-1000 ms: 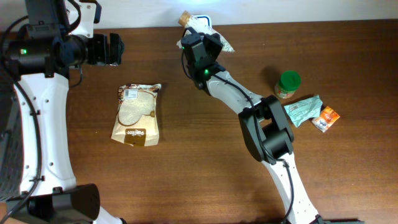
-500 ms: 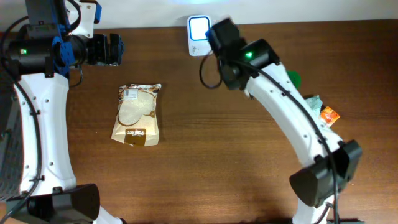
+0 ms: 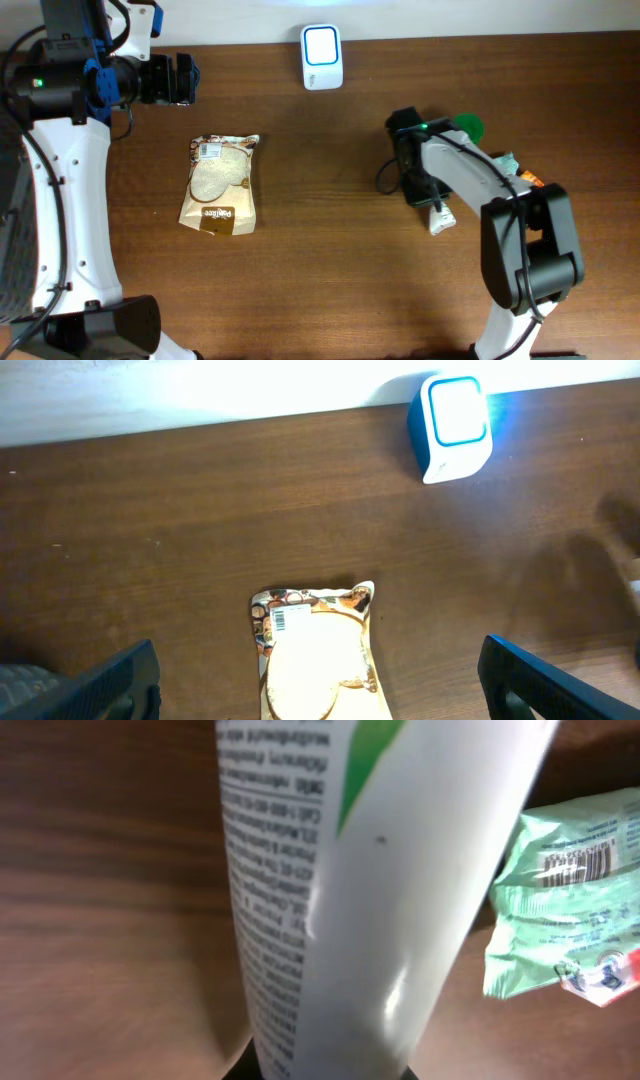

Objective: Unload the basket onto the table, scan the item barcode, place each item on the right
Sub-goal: 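Place the Pantene tube at the right side with the right gripper, then reach the right gripper toward the brown snack bag, then grasp the brown snack bag edges with both grippers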

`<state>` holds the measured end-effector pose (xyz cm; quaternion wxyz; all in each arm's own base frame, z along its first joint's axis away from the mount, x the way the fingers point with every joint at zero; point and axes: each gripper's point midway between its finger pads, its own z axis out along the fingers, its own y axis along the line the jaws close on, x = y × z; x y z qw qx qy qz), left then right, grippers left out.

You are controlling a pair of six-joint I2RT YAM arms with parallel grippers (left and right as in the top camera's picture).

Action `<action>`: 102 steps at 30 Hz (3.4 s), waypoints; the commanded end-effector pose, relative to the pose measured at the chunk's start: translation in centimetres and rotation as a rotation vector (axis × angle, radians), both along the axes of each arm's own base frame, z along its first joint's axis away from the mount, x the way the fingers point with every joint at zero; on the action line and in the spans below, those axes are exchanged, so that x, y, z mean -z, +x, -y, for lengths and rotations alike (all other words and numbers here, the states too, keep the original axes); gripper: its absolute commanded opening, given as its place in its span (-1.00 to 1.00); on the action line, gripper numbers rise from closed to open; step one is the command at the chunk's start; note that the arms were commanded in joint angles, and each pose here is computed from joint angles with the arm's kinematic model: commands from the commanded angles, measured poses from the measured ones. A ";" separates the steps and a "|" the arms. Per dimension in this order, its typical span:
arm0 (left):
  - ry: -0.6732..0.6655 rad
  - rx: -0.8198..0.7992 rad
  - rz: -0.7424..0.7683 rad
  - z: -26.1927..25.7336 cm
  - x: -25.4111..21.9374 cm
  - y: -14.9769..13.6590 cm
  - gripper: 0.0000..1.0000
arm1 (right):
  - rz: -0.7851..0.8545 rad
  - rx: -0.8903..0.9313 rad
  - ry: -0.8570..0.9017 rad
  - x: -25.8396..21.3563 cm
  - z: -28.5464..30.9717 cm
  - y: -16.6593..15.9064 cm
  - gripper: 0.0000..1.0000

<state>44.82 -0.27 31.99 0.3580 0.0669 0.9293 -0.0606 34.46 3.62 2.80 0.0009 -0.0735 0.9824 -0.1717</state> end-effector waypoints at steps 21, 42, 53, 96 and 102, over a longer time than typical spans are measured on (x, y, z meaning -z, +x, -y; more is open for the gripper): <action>0.004 0.016 0.007 0.0 -0.1 0.1 0.98 | 0.256 -0.168 1.095 -11.8 -25.4 8.5 0.97; 0.081 -0.365 -0.184 -6.4 4.1 -2.0 -0.15 | 0.172 -0.043 1.170 -1.7 -36.5 7.4 0.46; 0.027 -0.531 -0.341 -10.1 9.8 -2.5 -0.24 | 0.187 -0.043 1.054 2.1 -38.6 5.2 0.11; -0.420 0.070 -0.767 12.2 33.1 -8.4 -1.00 | -0.054 0.098 1.151 1.4 -25.4 7.0 0.11; -0.431 0.049 -0.851 12.4 35.4 -9.7 -1.00 | -0.087 0.128 1.174 4.4 -25.9 7.1 0.08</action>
